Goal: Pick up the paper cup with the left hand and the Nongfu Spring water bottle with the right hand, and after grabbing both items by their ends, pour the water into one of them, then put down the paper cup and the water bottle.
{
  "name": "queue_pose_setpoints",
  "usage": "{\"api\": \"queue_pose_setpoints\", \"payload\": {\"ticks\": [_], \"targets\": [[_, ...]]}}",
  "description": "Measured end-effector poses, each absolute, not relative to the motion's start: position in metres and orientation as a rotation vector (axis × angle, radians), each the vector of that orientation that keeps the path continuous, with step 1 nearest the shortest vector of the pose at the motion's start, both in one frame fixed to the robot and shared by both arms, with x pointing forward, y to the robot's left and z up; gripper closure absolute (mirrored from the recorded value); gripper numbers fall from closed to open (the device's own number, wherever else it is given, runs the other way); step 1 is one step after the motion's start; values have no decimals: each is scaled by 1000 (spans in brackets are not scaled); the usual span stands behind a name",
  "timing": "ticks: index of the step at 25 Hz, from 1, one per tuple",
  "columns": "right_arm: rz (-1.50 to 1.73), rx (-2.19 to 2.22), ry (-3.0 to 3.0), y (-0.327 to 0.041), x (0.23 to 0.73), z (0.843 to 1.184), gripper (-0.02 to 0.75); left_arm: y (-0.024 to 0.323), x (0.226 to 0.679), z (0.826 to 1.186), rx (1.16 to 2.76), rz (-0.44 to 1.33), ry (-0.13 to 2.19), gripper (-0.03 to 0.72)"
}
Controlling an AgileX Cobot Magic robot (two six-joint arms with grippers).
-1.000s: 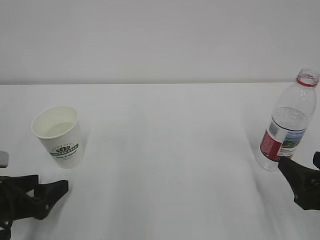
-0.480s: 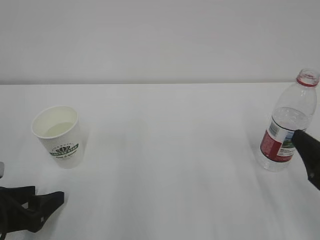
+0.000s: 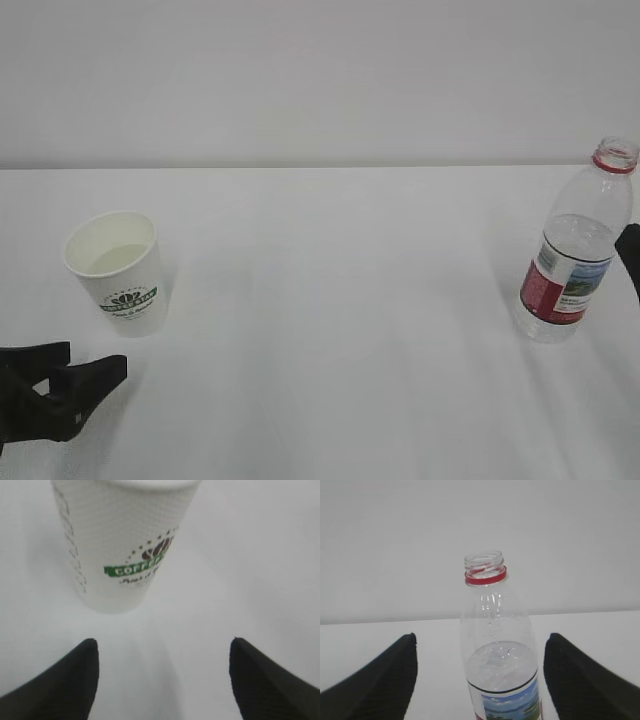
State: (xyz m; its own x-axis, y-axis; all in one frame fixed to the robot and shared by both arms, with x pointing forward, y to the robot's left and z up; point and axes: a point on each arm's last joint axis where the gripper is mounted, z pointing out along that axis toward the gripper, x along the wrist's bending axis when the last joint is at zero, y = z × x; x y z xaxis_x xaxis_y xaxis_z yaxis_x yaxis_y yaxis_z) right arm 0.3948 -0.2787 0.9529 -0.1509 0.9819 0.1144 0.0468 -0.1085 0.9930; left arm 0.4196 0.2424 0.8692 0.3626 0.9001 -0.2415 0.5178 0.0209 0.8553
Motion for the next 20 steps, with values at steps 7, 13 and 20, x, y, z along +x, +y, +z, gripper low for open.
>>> {"api": "queue_pose_setpoints", "payload": {"ticks": [7,13,20], "targets": [[1406,1219,1269,-279,393,958,145,243,422,899,1535,590,1191,95],[1419,1201,1233,-280,392,964,145,245,420,925,1442,675,1105,97],[1462,1158,1174,-280,400,978,145,250,417,951,1322,769,1045,98]]}}
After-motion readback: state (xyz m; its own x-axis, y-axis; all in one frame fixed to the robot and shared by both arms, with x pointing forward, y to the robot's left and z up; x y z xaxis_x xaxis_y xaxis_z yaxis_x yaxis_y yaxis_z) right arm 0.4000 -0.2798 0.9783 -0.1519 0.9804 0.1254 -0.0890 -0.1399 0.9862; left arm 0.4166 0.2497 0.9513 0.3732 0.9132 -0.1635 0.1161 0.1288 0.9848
